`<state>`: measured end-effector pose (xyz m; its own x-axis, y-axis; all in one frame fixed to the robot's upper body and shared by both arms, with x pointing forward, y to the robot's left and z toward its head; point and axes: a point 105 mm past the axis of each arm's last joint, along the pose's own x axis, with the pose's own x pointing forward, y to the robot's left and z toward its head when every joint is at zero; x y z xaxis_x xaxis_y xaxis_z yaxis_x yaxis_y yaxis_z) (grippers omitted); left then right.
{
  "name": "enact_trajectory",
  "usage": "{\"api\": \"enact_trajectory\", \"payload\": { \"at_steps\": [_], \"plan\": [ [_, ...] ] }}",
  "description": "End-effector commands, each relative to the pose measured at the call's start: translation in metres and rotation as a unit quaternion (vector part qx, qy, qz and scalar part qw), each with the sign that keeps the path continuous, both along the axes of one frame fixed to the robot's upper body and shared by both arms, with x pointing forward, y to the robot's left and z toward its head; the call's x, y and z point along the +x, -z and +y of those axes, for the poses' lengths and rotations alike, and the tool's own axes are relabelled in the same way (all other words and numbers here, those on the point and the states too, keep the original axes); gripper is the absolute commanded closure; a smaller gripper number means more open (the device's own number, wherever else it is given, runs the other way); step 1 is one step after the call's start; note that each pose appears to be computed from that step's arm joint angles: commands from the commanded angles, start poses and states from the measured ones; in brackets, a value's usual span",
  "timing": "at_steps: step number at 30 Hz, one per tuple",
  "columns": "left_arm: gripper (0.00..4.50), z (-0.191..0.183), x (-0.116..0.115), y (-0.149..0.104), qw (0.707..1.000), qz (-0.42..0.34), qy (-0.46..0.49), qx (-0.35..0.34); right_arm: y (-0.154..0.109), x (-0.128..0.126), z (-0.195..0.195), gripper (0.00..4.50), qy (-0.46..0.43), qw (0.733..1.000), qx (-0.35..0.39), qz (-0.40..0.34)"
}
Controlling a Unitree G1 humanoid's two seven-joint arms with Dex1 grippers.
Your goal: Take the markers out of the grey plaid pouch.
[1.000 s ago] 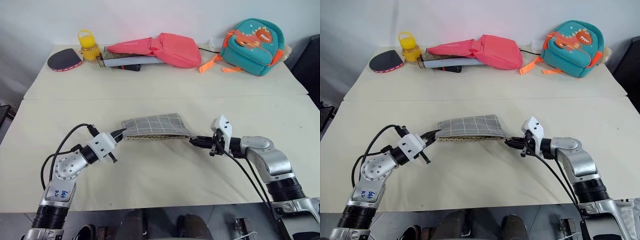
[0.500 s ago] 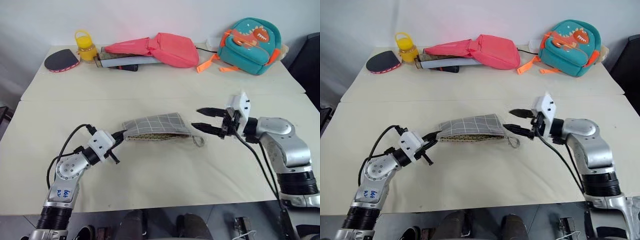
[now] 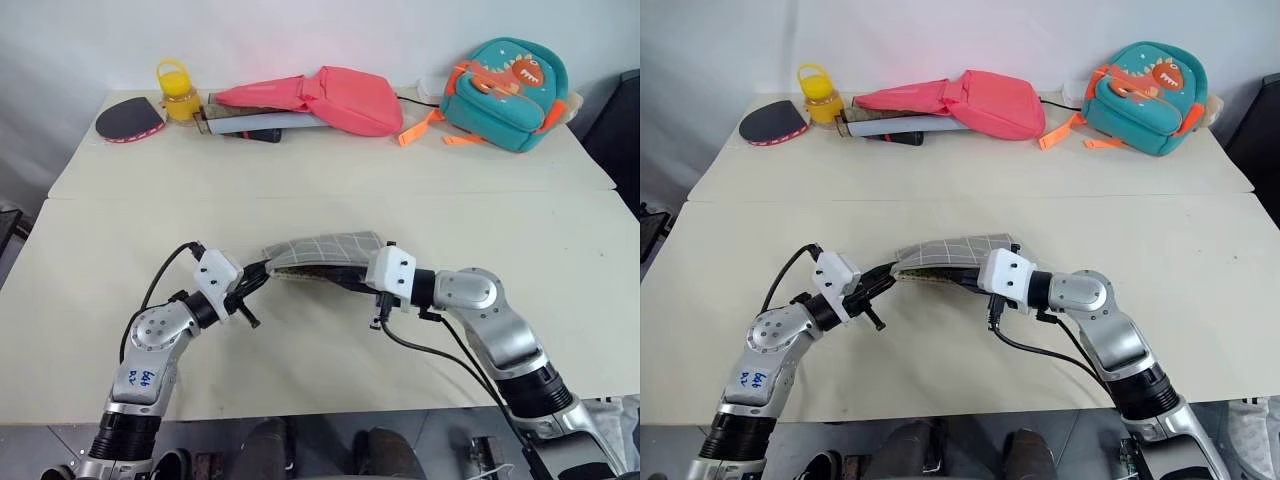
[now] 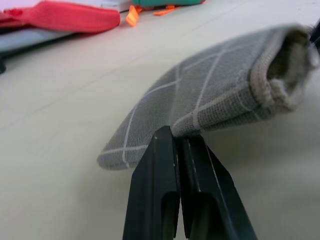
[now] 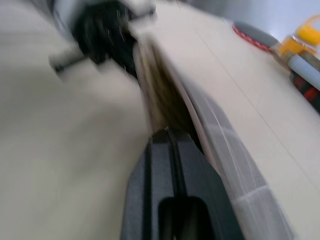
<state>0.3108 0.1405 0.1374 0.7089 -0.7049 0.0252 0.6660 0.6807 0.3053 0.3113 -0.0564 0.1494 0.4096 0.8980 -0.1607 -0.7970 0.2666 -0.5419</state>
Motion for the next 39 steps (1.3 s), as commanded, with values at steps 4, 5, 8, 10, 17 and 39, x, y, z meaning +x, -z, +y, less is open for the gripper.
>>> {"api": "enact_trajectory", "payload": {
  "at_steps": [4,5,8,10,17,39],
  "plan": [
    [4.5,-0.014,-0.005,-0.018,0.999,0.003,0.026,-0.024,0.002,0.013,-0.009,4.48,0.017,0.993,-0.08,-0.083],
    [4.5,-0.017,-0.006,-0.018,0.999,0.013,0.031,-0.026,0.002,0.015,-0.01,4.48,0.02,0.991,-0.093,-0.098],
    [4.5,-0.026,-0.008,-0.016,0.997,0.058,0.038,-0.04,-0.008,0.026,-0.015,4.48,0.032,0.976,-0.14,-0.166],
    [4.5,-0.032,-0.009,-0.02,0.994,0.078,0.041,-0.059,-0.011,0.029,-0.015,4.48,0.023,0.969,-0.164,-0.185],
    [4.5,-0.04,-0.009,-0.031,0.99,0.1,0.048,-0.089,-0.012,0.028,-0.013,2.56,0.01,0.966,-0.174,-0.189],
    [4.5,-0.048,-0.023,-0.023,0.93,0.264,0.126,-0.221,-0.043,0.004,-0.033,1.65,-0.065,0.979,-0.193,-0.032]
  ]
}}
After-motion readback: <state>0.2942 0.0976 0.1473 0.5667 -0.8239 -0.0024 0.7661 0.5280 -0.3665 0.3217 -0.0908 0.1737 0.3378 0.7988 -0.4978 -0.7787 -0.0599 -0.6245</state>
